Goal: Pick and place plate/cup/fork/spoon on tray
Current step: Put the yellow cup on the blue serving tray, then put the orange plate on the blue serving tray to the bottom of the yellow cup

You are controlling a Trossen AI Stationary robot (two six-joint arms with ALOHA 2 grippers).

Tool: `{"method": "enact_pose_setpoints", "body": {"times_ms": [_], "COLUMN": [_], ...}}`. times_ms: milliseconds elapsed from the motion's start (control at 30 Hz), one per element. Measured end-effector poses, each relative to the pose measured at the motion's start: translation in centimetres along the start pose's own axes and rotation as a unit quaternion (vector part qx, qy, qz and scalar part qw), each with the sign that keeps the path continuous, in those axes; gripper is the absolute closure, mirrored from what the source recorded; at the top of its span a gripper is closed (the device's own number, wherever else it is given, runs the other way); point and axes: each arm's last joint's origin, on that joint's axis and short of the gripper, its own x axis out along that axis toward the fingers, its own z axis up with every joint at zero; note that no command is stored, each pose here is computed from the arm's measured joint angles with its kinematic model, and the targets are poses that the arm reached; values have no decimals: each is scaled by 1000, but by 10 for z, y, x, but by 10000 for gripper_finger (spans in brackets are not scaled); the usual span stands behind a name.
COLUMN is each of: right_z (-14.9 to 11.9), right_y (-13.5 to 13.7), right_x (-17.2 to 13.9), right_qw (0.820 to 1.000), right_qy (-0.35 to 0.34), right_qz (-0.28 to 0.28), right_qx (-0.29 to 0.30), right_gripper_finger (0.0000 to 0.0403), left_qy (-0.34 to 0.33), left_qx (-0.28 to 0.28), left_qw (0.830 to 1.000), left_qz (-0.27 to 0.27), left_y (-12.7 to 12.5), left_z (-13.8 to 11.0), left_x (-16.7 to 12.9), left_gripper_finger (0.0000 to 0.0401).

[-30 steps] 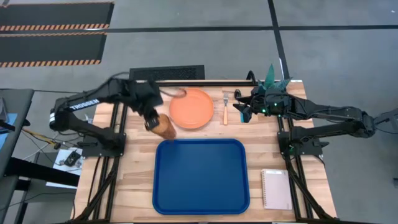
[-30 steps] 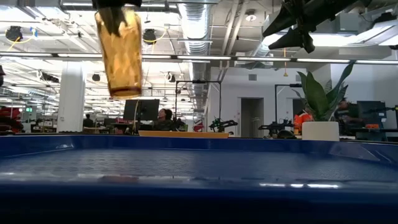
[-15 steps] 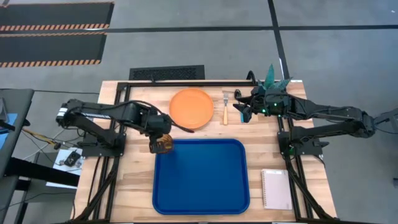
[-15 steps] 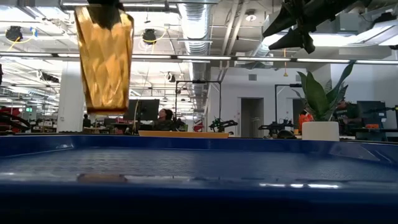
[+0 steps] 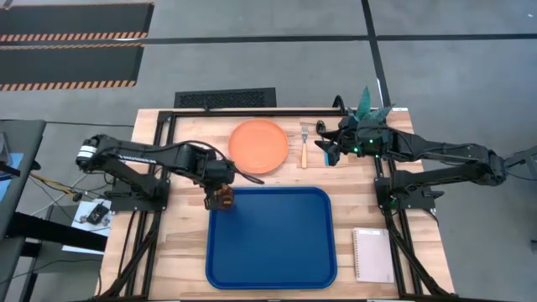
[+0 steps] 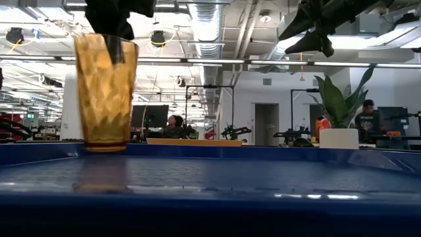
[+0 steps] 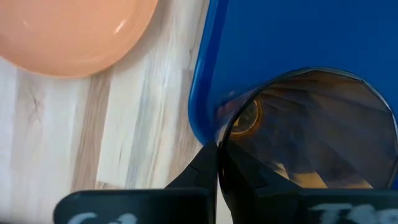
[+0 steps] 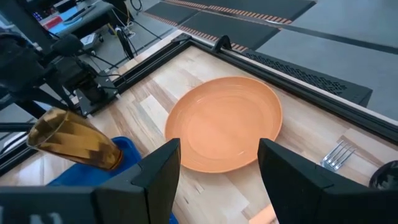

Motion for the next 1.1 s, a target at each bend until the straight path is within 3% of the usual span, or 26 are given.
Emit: {"method": "enact_pose_setpoints", "body": {"times_ms": [333,833,967,1100], "right_z": [-1,-1,-1,-1], "right_y": [0,0,0,0], "right_x": [0,0,0,0], "right_qw": [1000,1000,1000,1000], "right_qy": [3,4,4,4], "right_qz": [-2,-2,-2,-2], "right_qx": [-2,-2,-1,-1], "right_gripper_finger": [163,163,163,163], "left_qy": [12,7,6,6], "left_qx": [6,8,16,16], "left_qw": [1000,1000,1000,1000], "left_qz": [-24,2,4,4], "left_y": [12,17,17,17], "left_z": [2,3,3,3], "left_x": [7,7,7,7], "left_gripper_finger": [400,345,315,258]}}
